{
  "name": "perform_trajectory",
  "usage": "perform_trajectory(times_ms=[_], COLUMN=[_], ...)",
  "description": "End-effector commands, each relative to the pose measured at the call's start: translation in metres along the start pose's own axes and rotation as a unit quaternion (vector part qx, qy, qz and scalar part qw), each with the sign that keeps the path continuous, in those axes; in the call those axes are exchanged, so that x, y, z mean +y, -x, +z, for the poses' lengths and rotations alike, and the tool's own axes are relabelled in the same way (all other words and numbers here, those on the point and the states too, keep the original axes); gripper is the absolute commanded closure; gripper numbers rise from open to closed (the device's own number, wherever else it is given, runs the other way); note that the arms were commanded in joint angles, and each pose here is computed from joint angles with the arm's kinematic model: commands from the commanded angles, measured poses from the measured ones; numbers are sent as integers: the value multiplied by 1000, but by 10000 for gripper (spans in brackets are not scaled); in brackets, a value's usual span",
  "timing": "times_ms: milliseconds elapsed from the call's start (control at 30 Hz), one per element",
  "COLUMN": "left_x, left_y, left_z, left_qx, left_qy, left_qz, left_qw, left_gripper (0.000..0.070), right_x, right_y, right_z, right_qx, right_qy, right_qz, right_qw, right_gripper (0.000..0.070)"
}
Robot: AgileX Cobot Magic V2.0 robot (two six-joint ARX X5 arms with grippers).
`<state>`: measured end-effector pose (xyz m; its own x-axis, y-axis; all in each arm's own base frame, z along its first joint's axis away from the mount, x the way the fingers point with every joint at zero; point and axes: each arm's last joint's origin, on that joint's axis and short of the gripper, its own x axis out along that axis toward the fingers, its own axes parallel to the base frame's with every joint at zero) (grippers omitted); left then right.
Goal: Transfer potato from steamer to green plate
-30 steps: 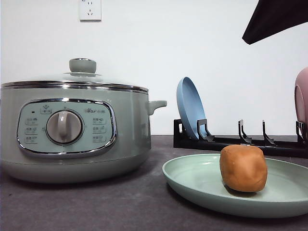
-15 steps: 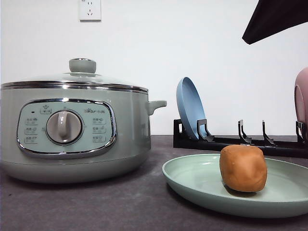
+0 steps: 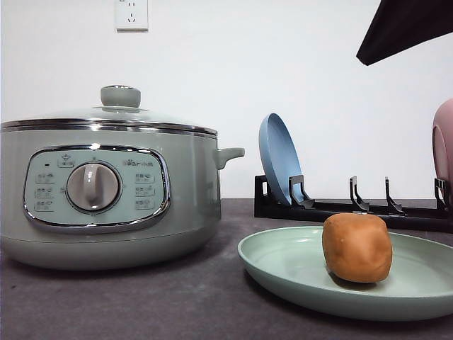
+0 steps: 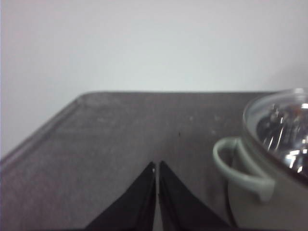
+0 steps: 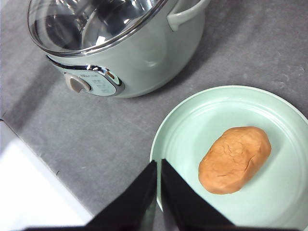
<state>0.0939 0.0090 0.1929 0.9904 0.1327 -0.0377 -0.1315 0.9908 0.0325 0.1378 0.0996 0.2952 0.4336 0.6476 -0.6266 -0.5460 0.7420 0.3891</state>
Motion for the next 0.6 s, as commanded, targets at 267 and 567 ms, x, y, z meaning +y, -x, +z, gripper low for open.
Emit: perform_trajectory(times_ms=[267,567], left_x=[-1,-1], left_y=[-2,-3], left_z=[-26,-43], left_qx=[17,67], left_qy=[8,5], left_qz=[2,0], left_qw=[1000,998], left_gripper=[698,698], right_x=[3,3], right_y=[2,2], right_z=[4,4], right_qx=[-8,-8], right_qy=[9,9], right_qz=[4,4], right_qw=[1000,1000], right_gripper=[699,699])
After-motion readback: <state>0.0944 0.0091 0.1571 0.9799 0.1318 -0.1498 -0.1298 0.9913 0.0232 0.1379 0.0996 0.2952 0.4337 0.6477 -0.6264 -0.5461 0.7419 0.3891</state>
